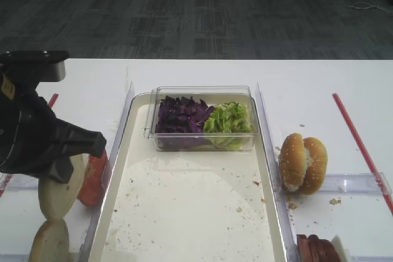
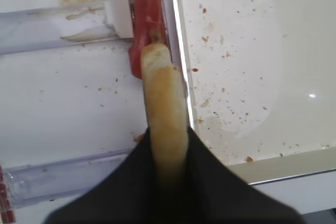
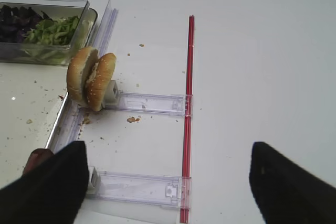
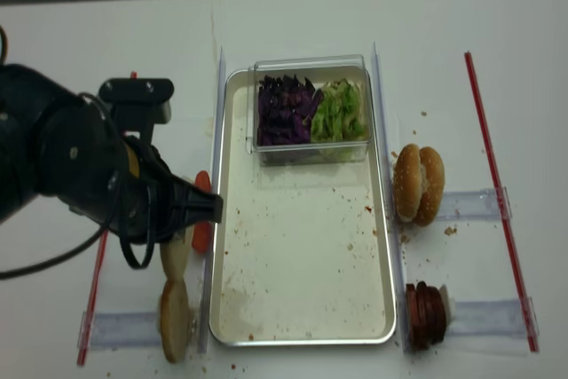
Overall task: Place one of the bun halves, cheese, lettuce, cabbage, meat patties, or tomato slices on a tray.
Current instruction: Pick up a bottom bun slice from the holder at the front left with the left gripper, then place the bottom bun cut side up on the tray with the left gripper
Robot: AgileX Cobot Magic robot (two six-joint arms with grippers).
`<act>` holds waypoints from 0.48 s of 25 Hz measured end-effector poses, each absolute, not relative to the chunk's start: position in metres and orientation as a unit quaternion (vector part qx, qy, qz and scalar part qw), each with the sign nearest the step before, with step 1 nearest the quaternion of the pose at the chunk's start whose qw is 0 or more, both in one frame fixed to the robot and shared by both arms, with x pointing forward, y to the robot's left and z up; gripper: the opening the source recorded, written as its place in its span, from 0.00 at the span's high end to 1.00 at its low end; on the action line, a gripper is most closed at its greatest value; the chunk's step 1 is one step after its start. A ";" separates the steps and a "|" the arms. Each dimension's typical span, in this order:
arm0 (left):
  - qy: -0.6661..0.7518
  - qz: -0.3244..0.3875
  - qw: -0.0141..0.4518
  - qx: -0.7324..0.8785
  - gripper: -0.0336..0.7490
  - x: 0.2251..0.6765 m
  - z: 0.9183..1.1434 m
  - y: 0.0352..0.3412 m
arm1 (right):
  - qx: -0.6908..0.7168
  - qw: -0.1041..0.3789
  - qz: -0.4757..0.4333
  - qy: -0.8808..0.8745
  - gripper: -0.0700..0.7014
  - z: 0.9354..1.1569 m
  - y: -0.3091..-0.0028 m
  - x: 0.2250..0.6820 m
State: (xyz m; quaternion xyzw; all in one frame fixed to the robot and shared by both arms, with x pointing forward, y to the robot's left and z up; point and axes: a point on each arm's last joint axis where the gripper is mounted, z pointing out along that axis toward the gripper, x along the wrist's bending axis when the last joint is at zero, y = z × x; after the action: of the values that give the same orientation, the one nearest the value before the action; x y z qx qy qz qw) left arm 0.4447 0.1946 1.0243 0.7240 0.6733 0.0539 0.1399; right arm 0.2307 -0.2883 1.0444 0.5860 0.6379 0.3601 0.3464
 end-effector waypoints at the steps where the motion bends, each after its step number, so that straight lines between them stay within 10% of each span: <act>1: 0.675 0.053 0.138 0.722 0.84 0.446 1.023 0.196 | 0.586 0.346 0.360 0.638 0.07 1.044 -0.288 0.231; 12: 0.674 0.034 0.144 0.724 0.84 0.451 1.020 0.199 | 0.586 0.346 0.360 0.638 0.07 1.044 -0.288 0.231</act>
State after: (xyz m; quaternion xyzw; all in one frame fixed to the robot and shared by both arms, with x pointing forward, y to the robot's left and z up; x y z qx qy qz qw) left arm 0.4513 0.1990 1.0196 0.7237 0.6740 0.0344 0.1443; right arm 0.2307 -0.2883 1.0444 0.5860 0.6379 0.3601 0.3464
